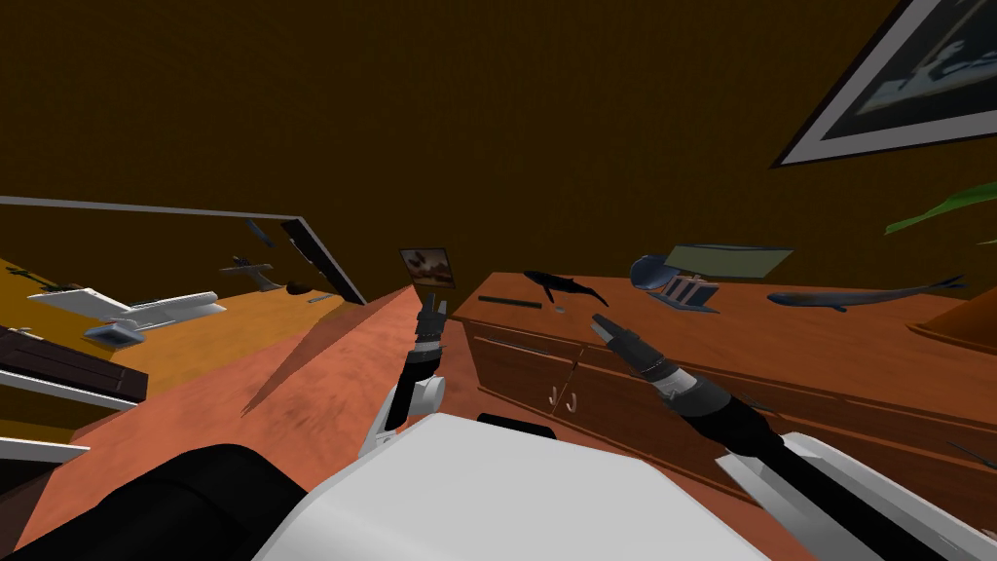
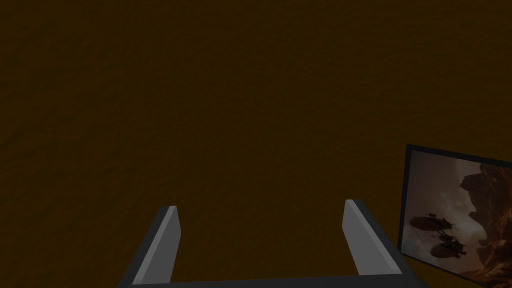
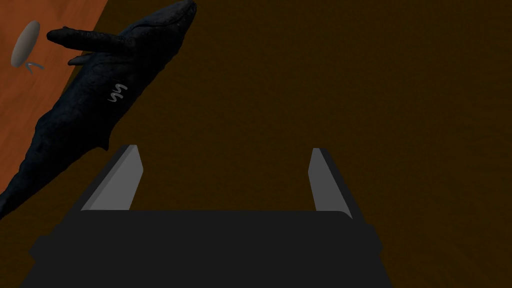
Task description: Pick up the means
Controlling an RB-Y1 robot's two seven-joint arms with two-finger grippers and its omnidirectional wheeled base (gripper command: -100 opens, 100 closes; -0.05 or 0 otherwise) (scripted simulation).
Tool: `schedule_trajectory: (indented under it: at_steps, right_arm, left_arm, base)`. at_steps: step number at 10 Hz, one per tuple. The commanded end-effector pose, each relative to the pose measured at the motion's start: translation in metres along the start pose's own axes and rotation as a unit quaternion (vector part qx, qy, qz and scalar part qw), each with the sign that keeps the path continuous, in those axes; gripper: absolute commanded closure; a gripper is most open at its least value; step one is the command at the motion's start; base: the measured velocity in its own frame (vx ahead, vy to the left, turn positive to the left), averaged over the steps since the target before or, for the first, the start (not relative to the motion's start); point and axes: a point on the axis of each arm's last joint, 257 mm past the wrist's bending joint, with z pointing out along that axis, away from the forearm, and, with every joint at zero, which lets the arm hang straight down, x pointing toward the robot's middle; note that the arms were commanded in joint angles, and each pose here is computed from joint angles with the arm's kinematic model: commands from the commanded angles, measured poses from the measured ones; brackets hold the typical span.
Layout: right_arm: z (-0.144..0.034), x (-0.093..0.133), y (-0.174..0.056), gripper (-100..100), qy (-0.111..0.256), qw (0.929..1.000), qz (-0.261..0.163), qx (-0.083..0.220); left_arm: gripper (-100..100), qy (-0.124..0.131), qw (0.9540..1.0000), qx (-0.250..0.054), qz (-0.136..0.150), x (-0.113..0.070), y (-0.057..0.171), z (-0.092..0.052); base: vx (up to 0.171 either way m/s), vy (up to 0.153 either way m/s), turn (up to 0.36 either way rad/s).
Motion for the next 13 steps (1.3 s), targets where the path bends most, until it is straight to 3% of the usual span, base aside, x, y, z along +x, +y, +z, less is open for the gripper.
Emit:
schedule_trajectory:
  at_steps: [1,2,4,5,7,8,10,11,13]
  right_arm:
    - [0.001,0.002,-0.001,-100,0.012,0.9999,-0.005,0.004]
    - [-0.001,0.002,-0.011,-100,0.024,0.9994,-0.002,0.024]
    - [0.000,0.005,-0.011,-100,0.041,0.9987,-0.013,0.025]
    - [-0.003,0.005,-0.022,-100,0.052,0.9975,-0.010,0.046]
    - [-0.002,0.008,-0.021,-100,0.070,0.9962,-0.021,0.048]
    - [-0.004,0.007,-0.033,-100,0.080,0.9942,-0.019,0.070]
    - [-0.003,0.010,-0.032,-100,0.097,0.9922,-0.030,0.072]
    - [-0.007,0.008,-0.044,-100,0.105,0.9896,-0.028,0.094]
    - [-0.005,0.011,-0.044,-100,0.124,0.9868,-0.041,0.096]
  left_arm:
    - [0,0.000,1.0000,0.000,0.000,0.000,0.000,0.000]
    - [0,0.000,1.0000,0.000,0.000,0.000,0.000,0.000]
    - [0,0.000,1.0000,0.000,0.000,0.000,0.000,0.000]
    - [0,0.000,1.0000,0.000,0.000,0.000,0.000,0.000]
    - [0,0.000,1.0000,0.000,0.000,0.000,0.000,0.000]
    - [0,0.000,1.0000,0.000,0.000,0.000,0.000,0.000]
    - [0,0.000,1.0000,0.000,0.000,0.000,0.000,0.000]
    - [0,0.000,1.0000,0.000,0.000,0.000,0.000,0.000]
    - [0,0.000,1.0000,0.000,0.000,0.000,0.000,0.000]
  base:
    - [0.000,0.000,0.000]
    - [0.000,0.004,0.056]
    - [0.000,0.001,0.015]
    - [-0.001,0.005,0.045]
    - [-0.001,0.002,0.019]
    - [-0.002,0.004,0.061]
    - [-0.001,0.001,0.014]
    - [-0.002,0.005,0.051]
    - [-0.001,0.002,0.017]
